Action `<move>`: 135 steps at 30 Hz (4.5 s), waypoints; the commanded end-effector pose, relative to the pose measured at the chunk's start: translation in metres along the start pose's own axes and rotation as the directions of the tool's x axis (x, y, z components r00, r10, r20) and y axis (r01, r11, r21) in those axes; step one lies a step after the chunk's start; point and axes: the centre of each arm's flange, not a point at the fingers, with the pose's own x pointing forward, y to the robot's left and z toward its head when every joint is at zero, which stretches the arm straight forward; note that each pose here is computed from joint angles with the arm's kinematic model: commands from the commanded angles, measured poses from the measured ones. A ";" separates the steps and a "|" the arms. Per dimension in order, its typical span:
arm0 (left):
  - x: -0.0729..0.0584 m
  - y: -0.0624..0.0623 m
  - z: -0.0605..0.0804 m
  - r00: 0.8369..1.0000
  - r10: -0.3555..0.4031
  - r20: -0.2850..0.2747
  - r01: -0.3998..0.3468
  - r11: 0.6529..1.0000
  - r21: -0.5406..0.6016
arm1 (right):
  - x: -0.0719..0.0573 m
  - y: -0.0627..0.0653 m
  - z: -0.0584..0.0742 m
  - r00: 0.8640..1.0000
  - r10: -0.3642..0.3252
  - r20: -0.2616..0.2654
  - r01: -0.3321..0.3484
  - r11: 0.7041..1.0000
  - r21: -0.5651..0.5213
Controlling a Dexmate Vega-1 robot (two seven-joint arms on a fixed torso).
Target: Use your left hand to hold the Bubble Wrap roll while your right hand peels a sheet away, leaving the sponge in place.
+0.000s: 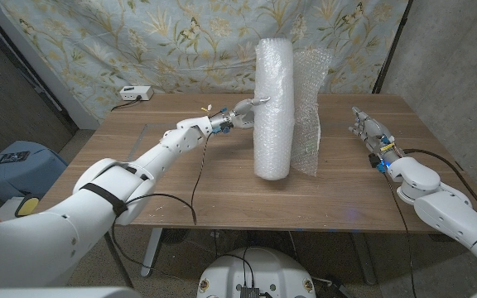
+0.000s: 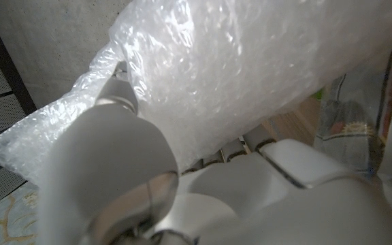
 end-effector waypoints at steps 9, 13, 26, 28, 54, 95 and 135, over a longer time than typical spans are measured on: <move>0.005 -0.011 -0.041 1.000 0.018 0.024 -0.012 0.974 -0.226 | -0.011 -0.004 0.002 1.000 0.024 0.006 -0.024 1.000 -0.002; 0.005 -0.013 -0.046 0.999 0.029 0.015 -0.025 0.965 -0.260 | -0.012 -0.005 0.004 0.999 0.035 0.011 -0.035 0.999 -0.004; 0.003 -0.018 -0.050 0.996 0.077 -0.038 -0.086 0.924 -0.372 | -0.009 -0.005 0.006 0.999 0.050 0.006 -0.049 0.999 -0.010; 0.001 -0.018 -0.051 0.995 0.085 -0.044 -0.095 0.918 -0.385 | -0.008 -0.005 0.006 0.999 0.053 0.005 -0.053 0.999 -0.002; -0.014 -0.022 -0.064 0.985 0.112 -0.132 -0.165 0.835 -0.525 | -0.019 0.009 0.026 0.995 0.079 0.056 -0.079 0.997 0.001; -0.022 -0.024 -0.046 0.934 0.160 -0.320 -0.314 0.796 -0.518 | -0.014 0.024 0.057 0.976 0.210 -0.061 -0.217 0.968 -0.124; -0.001 -0.012 -0.037 0.896 0.162 -0.413 -0.342 0.846 -0.410 | -0.010 0.040 0.070 0.926 0.320 -0.200 -0.348 0.928 -0.129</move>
